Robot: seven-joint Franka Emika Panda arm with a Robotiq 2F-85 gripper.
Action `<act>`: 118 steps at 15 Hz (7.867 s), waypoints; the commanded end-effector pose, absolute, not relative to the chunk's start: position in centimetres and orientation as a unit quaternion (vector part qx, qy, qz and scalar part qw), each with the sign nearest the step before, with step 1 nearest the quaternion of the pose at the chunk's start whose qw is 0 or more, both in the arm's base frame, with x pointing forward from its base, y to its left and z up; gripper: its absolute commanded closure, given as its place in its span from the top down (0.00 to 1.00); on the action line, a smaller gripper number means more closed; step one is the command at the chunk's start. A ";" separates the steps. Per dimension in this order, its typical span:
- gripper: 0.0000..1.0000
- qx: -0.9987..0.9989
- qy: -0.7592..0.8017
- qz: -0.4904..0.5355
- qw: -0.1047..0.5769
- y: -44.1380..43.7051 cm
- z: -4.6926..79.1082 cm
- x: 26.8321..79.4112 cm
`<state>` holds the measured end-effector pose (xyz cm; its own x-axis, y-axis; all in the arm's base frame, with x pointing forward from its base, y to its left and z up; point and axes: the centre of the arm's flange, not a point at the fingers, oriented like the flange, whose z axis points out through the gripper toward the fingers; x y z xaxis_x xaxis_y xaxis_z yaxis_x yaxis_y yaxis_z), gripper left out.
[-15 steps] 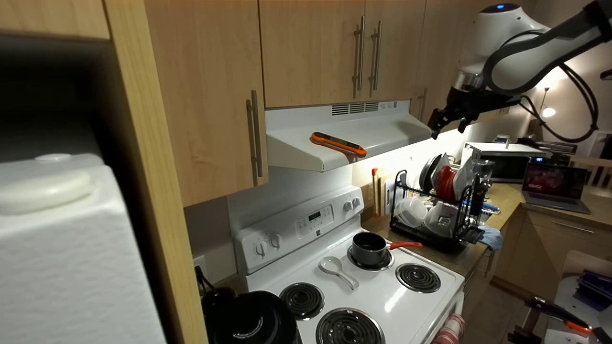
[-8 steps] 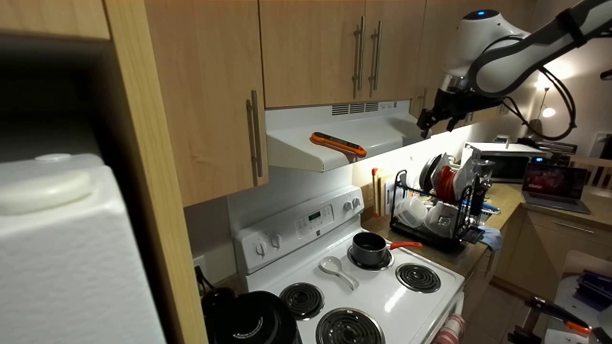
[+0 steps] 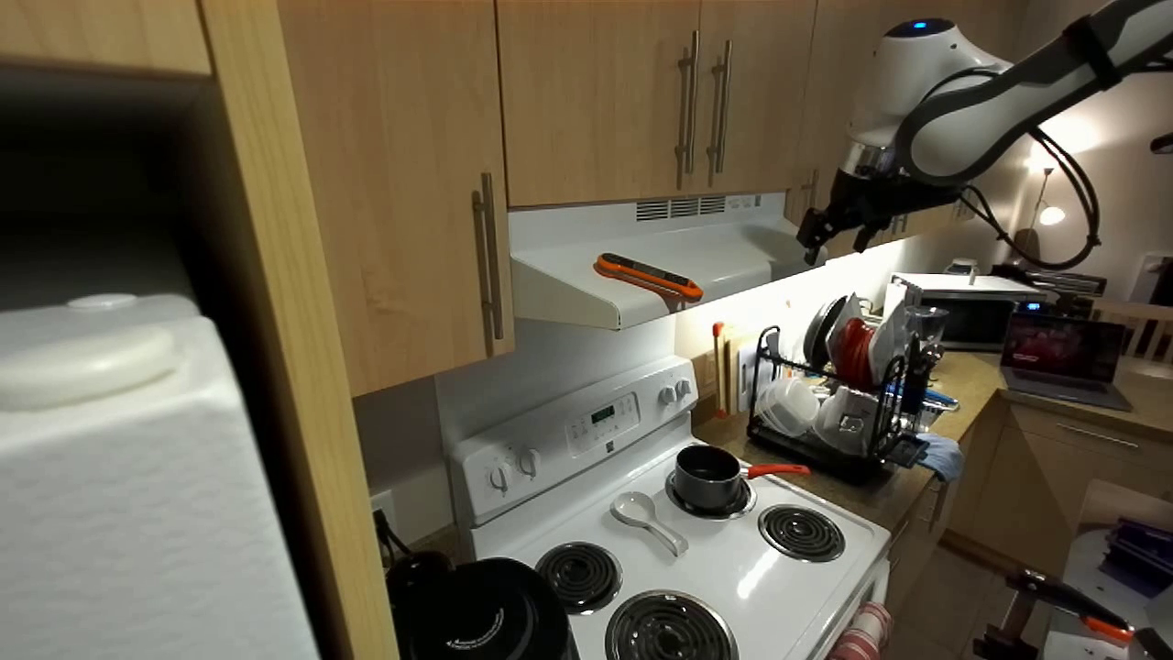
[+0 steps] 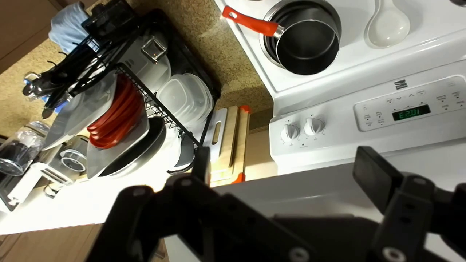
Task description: Turn off the light of the oven filter
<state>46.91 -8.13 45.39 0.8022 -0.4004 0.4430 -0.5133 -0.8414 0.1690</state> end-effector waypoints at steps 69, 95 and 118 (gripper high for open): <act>0.00 0.853 -0.307 0.399 0.137 -14.0 48.2 53.0; 0.00 0.828 -0.336 0.436 0.102 -13.6 48.8 56.5; 0.00 0.829 -0.310 0.463 0.038 -13.5 48.9 59.2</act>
<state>59.32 -12.59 48.70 0.3816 -0.4732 0.7940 -0.5564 -0.8036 -0.2115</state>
